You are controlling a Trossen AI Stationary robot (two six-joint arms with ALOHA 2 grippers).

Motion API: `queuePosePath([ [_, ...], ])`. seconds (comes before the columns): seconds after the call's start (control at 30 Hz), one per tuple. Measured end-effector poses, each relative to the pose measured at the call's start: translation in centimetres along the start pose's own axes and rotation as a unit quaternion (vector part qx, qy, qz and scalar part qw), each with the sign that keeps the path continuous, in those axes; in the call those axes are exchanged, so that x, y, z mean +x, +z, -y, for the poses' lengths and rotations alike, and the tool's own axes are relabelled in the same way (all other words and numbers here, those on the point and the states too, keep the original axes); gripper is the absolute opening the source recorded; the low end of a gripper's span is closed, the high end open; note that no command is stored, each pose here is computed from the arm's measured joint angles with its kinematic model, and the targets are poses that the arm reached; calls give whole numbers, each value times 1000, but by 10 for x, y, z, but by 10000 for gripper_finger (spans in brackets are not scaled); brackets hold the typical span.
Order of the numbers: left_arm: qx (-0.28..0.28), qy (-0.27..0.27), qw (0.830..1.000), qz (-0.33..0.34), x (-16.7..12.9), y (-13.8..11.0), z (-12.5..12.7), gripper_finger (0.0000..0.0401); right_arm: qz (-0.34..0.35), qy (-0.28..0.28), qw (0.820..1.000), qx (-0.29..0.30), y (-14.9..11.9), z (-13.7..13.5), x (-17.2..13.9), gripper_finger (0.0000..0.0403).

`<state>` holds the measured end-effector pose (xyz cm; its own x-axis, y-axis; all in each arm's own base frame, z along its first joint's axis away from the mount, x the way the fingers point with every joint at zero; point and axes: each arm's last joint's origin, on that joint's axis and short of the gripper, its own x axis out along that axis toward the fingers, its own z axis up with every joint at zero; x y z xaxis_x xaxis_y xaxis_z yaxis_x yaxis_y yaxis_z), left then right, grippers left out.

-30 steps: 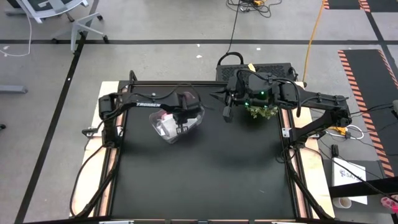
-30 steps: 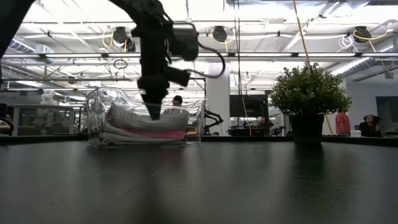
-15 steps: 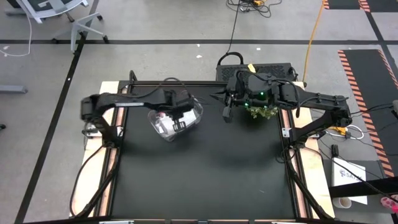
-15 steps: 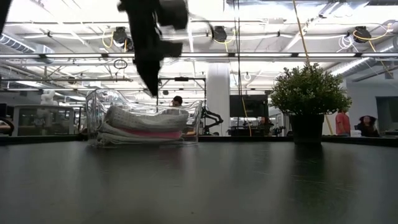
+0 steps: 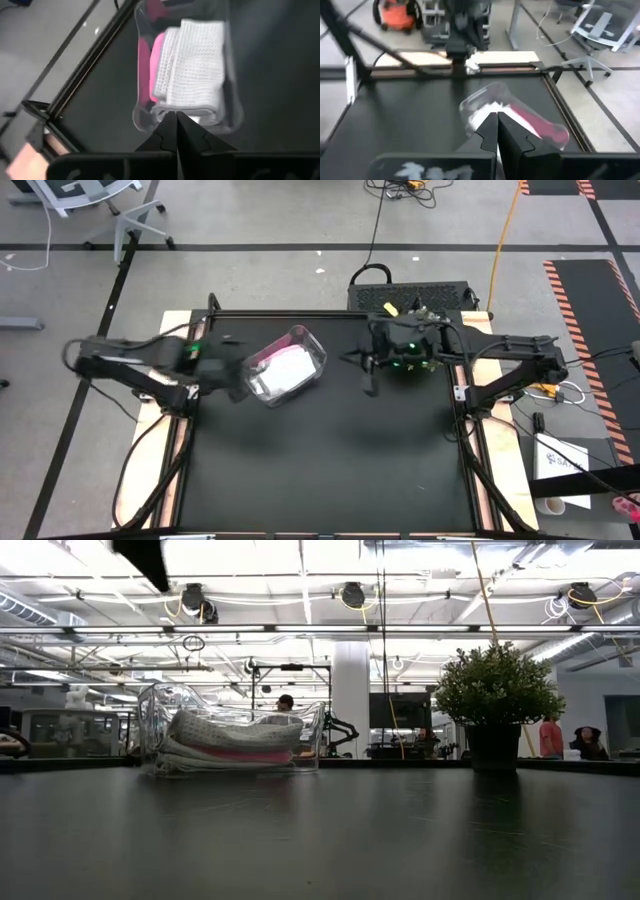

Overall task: Fold microfiber towels
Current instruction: Return to Home Position

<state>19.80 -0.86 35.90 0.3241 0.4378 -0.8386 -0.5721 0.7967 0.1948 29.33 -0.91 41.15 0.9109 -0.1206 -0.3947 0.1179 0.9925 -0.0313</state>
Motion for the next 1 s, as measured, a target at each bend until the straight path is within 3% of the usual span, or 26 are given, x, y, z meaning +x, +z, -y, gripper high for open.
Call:
queuePosePath([
  [0.17,-57,-49,994,75,-32,-51,-9,1,-35,-16,999,-5,-6,-9,-36,0],
  [0.33,-75,-90,987,106,-20,-98,-4,1,-49,-15,999,7,-25,-29,-66,0],
  [0.43,-63,-113,986,109,-5,-117,12,1,-15,6,999,36,-49,-41,-73,0],
  [0.6,-77,-154,979,108,10,-140,30,1,67,22,992,102,-102,-49,-74,0],
  [0.77,-88,-168,976,107,16,-156,33,1,77,38,985,150,-153,-45,-73,0],
  [1.0,-96,-183,964,169,16,-165,24,1,155,60,968,187,-185,-31,-92,0],
])
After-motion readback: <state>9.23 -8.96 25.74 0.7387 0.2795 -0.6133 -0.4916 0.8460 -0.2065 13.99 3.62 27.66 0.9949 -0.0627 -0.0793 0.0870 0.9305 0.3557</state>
